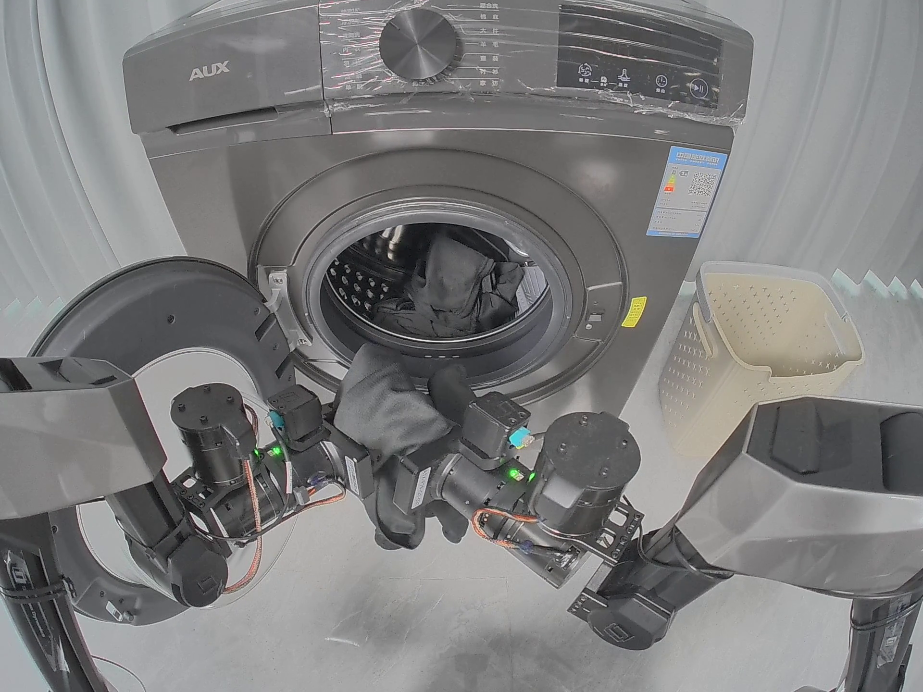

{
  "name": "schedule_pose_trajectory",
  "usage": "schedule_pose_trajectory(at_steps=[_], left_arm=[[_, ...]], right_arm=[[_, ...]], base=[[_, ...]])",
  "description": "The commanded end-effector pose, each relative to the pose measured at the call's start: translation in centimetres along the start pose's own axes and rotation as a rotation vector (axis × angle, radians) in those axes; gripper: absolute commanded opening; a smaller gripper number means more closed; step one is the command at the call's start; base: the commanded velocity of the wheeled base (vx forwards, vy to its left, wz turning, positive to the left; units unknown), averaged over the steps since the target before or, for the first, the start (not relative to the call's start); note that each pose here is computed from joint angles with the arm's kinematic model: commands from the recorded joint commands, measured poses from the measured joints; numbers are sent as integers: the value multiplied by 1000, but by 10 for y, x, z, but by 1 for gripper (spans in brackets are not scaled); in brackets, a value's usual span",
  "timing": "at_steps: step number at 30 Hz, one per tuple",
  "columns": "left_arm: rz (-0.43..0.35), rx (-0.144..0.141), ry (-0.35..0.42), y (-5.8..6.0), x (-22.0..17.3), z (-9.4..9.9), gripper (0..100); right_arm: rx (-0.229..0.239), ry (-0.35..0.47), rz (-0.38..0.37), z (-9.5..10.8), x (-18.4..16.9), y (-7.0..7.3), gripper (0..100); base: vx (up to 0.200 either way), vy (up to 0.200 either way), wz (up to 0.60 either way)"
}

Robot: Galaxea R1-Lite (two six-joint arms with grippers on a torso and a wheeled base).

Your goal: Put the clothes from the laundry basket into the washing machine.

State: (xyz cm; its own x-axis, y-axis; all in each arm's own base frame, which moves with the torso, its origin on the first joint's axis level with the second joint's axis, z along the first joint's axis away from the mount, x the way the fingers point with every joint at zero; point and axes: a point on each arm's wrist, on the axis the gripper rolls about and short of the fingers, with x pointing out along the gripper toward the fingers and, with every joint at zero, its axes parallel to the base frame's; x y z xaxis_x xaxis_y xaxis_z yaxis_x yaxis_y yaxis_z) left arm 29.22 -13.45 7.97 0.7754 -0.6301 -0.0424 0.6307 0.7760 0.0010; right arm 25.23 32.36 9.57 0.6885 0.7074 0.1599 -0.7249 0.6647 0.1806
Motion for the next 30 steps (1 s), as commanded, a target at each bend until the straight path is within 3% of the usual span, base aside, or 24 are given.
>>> schedule_pose_trajectory(at_steps=[1, 12, 13, 17, 25, 30], left_arm=[[3, -2, -7, 0, 0, 2, 0], [6, -6, -26, 0, 0, 7, 0], [7, -5, -28, 1, 0, 8, 0], [26, -2, -45, 6, -2, 13, 0], [26, -10, -57, 6, -3, 17, 0], [26, -8, -68, 5, -6, 20, 0]], right_arm=[[0, 5, -1, -2, 0, 0, 0], [7, 5, -8, -2, -1, 0, 0], [7, 5, -8, -2, -1, 0, 100], [0, 54, -37, -4, -13, -10, 100], [-37, 313, -116, -28, -79, -33, 100], [-40, 369, -142, -33, -95, -41, 100]], base=[[0, 0, 0], [0, 0, 0], [0, 0, 0], [0, 0, 0], [0, 0, 0], [0, 0, 0]])
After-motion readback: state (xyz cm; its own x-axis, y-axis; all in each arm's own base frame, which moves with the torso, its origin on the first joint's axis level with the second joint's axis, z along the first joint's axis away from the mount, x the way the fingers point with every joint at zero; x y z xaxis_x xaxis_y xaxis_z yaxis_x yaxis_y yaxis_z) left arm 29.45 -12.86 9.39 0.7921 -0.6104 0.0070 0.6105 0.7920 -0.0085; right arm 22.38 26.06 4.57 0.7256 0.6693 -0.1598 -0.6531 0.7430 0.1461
